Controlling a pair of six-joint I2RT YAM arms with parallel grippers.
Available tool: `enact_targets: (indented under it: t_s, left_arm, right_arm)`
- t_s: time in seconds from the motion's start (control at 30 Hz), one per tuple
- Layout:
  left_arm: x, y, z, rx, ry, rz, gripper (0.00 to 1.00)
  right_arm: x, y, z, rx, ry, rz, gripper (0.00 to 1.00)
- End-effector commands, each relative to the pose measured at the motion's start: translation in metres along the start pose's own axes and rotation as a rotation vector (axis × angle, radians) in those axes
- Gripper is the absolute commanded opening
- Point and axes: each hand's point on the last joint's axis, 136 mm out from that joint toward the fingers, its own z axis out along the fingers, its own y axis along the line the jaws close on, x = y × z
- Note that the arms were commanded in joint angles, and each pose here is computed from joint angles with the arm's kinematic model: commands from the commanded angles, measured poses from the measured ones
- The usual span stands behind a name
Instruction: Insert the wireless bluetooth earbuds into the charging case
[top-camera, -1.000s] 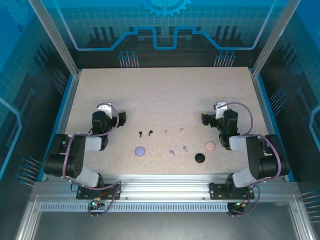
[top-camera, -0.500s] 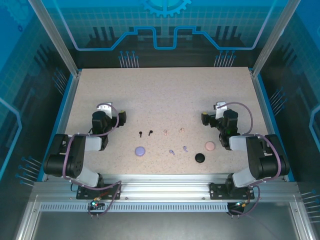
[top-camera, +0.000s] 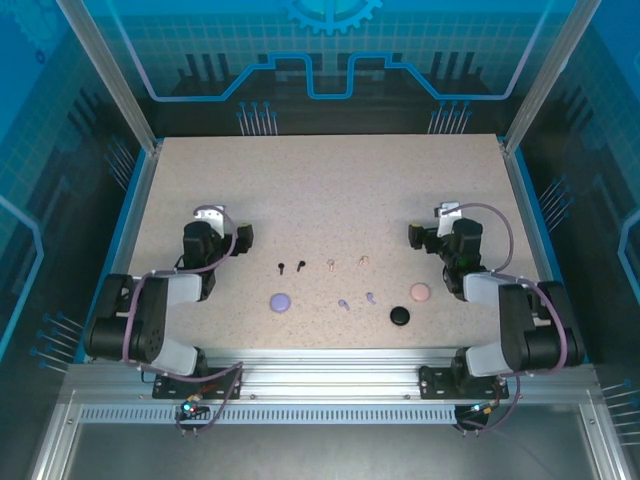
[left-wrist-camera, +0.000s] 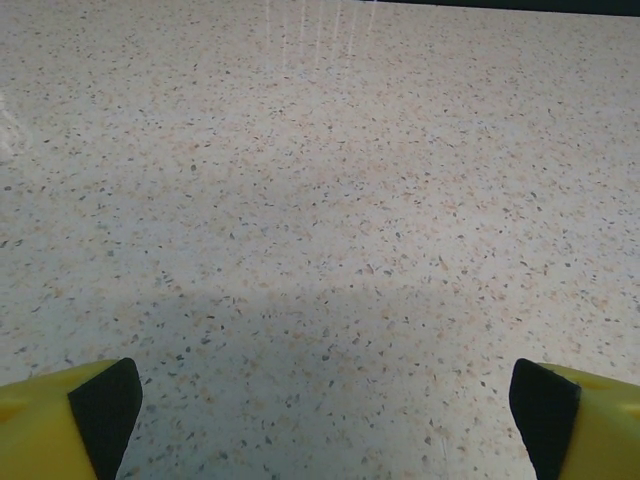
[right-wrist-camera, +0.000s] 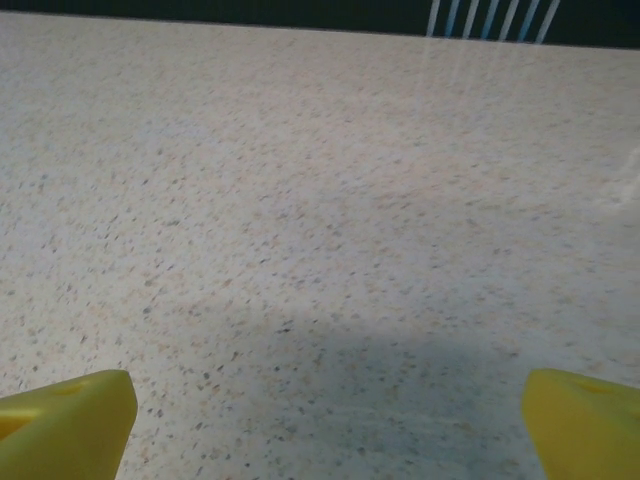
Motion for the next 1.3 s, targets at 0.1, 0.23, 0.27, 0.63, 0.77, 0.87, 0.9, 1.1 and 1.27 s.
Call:
enact_targets:
  t_s: [0.1, 0.23, 0.27, 0.63, 0.77, 0.87, 0.9, 1.1, 1.27]
  left_arm:
    - [-0.052, 0.002, -0.028, -0.030, -0.020, -0.084, 0.99]
    - [-0.079, -0.011, -0.053, 0.024, -0.033, -0.154, 0.99]
    - [-0.083, -0.017, -0.059, 0.057, -0.026, -0.161, 0.99]
    - [-0.103, -0.063, -0.081, 0.171, 0.083, -0.202, 0.99]
    - [-0.105, -0.070, -0.083, 0.189, 0.093, -0.251, 0.99]
    - [-0.100, -0.075, -0.080, 0.209, 0.121, -0.333, 0.99]
    - [-0.098, -0.077, -0.080, 0.217, 0.138, -0.358, 0.99]
    - [-0.083, -0.077, -0.075, 0.195, 0.223, -0.515, 0.99]
    - [-0.073, -0.081, -0.080, 0.190, 0.298, -0.550, 0.99]
  right_arm:
    - [-0.032, -0.041, -0.026, 0.237, 0.166, 0.280, 1.00]
    - [-0.036, -0.028, -0.030, 0.172, 0.251, 0.382, 1.00]
    - [-0.037, -0.023, -0.032, 0.150, 0.274, 0.395, 1.00]
    - [-0.037, 0.067, -0.081, -0.093, 0.513, 0.255, 1.00]
    - [-0.028, 0.101, -0.108, -0.156, 0.577, 0.250, 1.00]
    - [-0.016, 0.126, -0.124, -0.193, 0.637, 0.270, 1.00]
    - [-0.013, 0.134, -0.128, -0.198, 0.656, 0.276, 1.00]
    - [0.001, 0.172, -0.152, -0.170, 0.720, 0.283, 1.00]
    - [0.012, 0.200, -0.165, -0.168, 0.739, 0.321, 1.00]
